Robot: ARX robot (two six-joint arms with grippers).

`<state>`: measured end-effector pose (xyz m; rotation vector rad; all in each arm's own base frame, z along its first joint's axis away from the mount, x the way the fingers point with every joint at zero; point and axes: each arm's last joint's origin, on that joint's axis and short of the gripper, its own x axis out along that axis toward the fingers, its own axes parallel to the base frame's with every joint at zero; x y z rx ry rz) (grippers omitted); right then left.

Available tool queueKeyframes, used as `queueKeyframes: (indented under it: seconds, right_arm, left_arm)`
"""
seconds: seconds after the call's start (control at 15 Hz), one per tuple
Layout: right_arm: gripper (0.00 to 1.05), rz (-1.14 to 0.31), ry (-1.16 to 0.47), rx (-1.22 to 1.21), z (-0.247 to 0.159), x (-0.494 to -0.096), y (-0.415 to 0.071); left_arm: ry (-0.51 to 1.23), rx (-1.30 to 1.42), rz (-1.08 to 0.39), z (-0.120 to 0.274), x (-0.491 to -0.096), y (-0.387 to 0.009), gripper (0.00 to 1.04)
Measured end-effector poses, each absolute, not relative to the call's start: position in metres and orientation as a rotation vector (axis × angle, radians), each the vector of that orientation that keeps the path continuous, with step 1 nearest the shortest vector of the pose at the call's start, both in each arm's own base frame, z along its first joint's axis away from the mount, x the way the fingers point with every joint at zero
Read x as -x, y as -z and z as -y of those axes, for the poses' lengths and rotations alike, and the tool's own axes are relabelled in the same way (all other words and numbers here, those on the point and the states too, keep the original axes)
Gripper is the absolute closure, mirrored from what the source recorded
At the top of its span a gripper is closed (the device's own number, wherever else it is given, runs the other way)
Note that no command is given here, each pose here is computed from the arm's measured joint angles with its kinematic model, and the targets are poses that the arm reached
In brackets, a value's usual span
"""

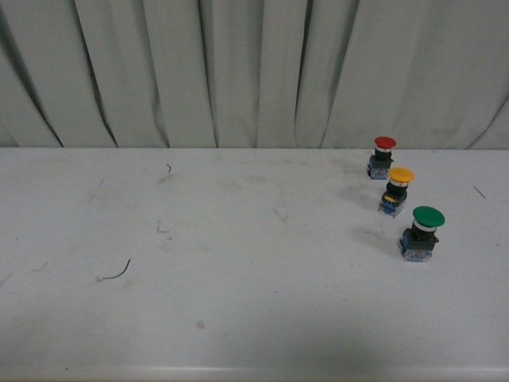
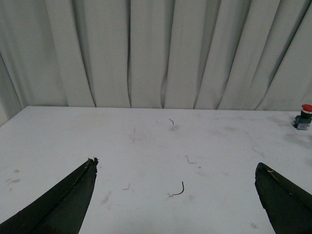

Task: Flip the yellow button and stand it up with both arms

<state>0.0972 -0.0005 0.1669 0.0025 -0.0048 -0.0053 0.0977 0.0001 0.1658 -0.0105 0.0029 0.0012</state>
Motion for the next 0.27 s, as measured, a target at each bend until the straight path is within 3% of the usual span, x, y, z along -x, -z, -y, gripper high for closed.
queueKeyframes:
  seconds: [0.27]
  right_arm:
    - [0.06,0.005,0.005,-0.002,0.0005,-0.0972,-0.1669]
  left_arm:
    - [-0.001,0.01,-0.003,-0.0001,-0.0977,-0.1658,0.07]
